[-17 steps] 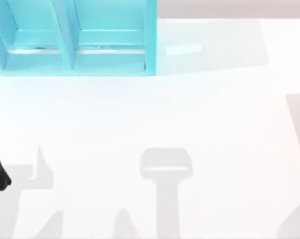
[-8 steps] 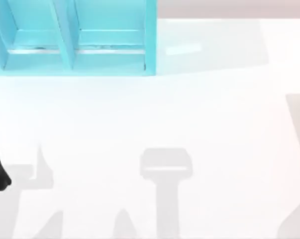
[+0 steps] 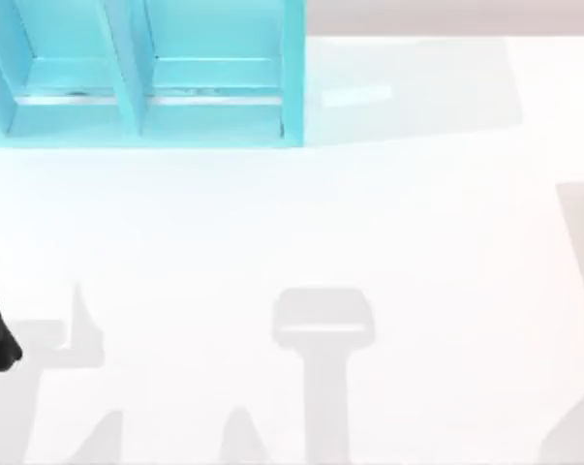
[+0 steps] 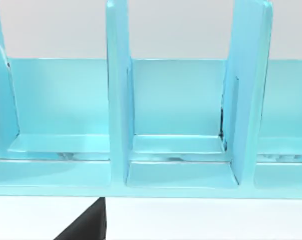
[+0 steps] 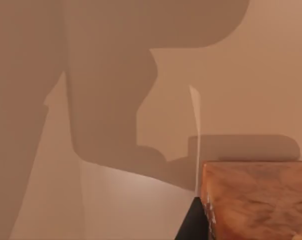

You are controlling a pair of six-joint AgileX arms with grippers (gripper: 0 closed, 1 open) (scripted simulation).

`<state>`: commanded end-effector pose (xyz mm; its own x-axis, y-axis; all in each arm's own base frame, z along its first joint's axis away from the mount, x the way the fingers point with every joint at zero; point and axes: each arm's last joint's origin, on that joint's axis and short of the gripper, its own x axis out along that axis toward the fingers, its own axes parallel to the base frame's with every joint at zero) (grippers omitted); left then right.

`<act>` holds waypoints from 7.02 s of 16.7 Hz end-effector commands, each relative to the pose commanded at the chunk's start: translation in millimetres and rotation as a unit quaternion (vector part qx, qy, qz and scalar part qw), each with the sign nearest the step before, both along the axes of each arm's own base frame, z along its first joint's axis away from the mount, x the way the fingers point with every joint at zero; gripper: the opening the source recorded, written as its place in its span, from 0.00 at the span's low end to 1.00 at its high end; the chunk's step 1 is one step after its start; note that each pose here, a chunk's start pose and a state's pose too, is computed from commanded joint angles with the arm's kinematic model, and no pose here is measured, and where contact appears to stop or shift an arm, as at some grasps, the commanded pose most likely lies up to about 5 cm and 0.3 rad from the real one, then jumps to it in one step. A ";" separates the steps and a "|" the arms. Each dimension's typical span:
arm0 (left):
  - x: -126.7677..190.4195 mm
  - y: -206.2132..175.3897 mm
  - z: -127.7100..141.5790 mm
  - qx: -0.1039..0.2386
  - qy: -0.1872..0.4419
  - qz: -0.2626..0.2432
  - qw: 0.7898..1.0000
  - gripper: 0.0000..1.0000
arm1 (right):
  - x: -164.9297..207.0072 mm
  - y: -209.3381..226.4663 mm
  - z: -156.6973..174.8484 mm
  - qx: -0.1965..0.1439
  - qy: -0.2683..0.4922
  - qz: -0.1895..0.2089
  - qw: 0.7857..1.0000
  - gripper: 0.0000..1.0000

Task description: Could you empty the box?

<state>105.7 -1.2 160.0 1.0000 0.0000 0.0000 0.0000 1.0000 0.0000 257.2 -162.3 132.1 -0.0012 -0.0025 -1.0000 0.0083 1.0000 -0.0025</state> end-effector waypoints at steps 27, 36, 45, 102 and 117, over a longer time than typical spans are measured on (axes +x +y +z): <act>0.0 0.0 0.0 0.000 0.000 0.000 1.000 1.00 | 1.8 0.1 128.7 0.002 0.000 -0.001 1.000 0.00; 0.0 0.0 0.0 0.000 0.000 0.000 1.000 1.00 | 106.7 108.1 103.7 -0.003 0.006 -0.009 1.000 0.00; 0.0 0.0 0.0 0.000 0.000 0.000 1.000 1.00 | 127.1 361.5 46.4 0.000 0.003 -0.002 1.000 0.00; 0.0 0.0 0.0 0.000 0.000 0.000 1.000 1.00 | 128.3 370.6 73.8 -0.001 0.004 -0.003 1.000 1.00; 0.0 0.0 0.0 0.000 0.000 0.000 1.000 1.00 | 106.3 -0.5 123.5 0.005 0.003 -0.009 1.000 1.00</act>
